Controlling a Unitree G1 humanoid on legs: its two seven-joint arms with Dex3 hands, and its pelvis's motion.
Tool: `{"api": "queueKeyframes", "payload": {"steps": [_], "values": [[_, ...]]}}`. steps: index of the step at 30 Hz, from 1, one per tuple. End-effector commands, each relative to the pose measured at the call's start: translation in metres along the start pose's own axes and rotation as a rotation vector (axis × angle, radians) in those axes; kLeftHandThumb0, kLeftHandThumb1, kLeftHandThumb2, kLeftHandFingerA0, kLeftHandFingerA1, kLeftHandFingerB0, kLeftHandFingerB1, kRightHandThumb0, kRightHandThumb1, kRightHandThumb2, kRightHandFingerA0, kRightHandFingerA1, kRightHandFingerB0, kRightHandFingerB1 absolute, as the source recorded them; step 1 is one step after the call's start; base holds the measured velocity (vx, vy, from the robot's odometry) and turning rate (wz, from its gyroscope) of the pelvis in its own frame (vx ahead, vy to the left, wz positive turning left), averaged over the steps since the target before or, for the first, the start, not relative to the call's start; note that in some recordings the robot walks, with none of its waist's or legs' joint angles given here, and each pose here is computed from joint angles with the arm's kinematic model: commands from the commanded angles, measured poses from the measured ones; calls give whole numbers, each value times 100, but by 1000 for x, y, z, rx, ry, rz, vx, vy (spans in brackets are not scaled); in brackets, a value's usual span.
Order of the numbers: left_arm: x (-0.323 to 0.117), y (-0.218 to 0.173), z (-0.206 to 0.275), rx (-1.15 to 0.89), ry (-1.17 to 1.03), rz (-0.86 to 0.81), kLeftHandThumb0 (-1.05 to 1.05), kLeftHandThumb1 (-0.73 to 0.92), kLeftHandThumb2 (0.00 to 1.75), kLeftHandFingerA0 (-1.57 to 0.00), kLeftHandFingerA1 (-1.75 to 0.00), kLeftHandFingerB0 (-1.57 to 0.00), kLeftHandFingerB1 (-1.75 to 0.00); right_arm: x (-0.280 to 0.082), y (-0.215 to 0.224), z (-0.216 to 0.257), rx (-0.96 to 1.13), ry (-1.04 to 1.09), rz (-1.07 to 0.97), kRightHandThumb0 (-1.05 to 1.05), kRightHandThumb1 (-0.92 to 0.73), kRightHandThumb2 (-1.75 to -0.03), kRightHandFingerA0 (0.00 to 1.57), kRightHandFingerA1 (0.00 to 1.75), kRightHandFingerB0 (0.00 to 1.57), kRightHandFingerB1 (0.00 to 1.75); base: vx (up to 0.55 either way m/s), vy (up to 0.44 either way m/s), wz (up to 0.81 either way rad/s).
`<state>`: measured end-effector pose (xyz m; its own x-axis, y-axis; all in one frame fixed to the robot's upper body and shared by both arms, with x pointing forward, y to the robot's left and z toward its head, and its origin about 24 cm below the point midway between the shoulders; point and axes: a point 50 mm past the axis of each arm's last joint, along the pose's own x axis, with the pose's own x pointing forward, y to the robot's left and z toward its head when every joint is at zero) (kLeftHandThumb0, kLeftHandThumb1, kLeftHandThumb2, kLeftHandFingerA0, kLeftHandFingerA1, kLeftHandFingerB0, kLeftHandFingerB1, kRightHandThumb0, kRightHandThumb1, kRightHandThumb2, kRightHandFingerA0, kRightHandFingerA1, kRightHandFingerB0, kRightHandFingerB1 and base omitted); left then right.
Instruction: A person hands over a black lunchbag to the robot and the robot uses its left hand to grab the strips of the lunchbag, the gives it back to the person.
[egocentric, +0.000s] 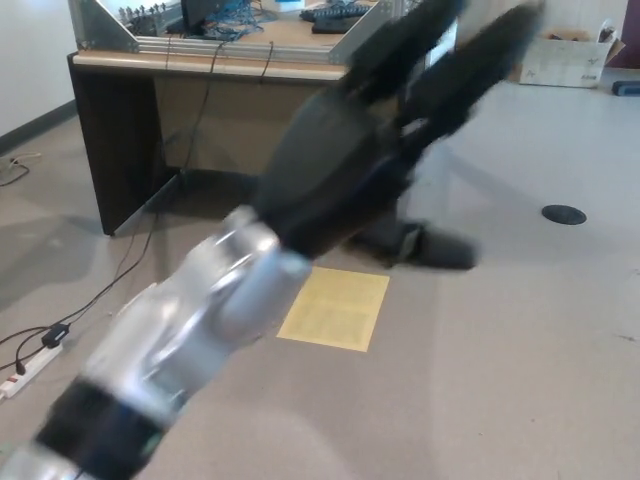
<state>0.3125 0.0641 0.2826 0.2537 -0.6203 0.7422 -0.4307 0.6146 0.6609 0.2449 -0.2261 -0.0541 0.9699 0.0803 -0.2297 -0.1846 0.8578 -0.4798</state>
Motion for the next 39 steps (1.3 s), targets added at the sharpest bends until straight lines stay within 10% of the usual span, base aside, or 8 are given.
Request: {"api": "queueKeyframes", "payload": {"steps": [1, 13, 18, 19, 24, 26, 31, 39], "values": [[-127, 32, -20, -126, 343, -137, -88, 46, 87, 0, 0, 0, -1, -1, -11, -3, -14, 18, -34, -67, -64, -101, 47, 58, 44, 54, 0, 0, 0], [-322, 20, -9, -163, 946, -342, -86, 70, 109, 0, -17, 0, -15, -4, -11, -5, -3, 15, -65, -65, -74, -63, 53, 45, 51, 41, 0, 0, 0], [-385, 14, 11, -176, 1183, -450, -83, 72, 109, 0, -17, -1, -17, -6, -11, -7, -9, 20, -77, -68, -64, -102, 47, 58, 37, 51, 0, 0, 0], [-392, 14, 14, -177, 1206, -462, -83, 73, 109, 0, -17, -1, -17, -6, -12, -7, -5, 20, -78, -68, -76, -63, 49, 43, 45, 39, 0, 0, 0], [-410, 15, 14, -149, 1275, -520, -84, 72, 109, 0, -16, -3, -18, -3, -14, -3, 12, -2, -103, -72, -67, -105, 35, 55, 26, 48, 0, 0, 0], [-409, 16, 12, -154, 1274, -510, -86, 72, 109, 0, -16, -2, -17, -2, -16, -3, 15, -2, -109, -68, -82, -64, 39, 41, 37, 37, 0, 0, 0], [-414, 14, 9, -200, 1318, -534, -84, 71, 108, 0, -17, -3, -18, -2, -17, -3, 29, -4, -115, -78, -69, -103, 31, 53, 24, 47, 0, 0, 0], [-414, 12, 7, -212, 1328, -527, -83, 86, 67, -1, -21, -5, -23, -1, -17, 0, 38, -17, -118, -70, -80, -64, 37, 42, 35, 37, 0, 0, 0]]}}
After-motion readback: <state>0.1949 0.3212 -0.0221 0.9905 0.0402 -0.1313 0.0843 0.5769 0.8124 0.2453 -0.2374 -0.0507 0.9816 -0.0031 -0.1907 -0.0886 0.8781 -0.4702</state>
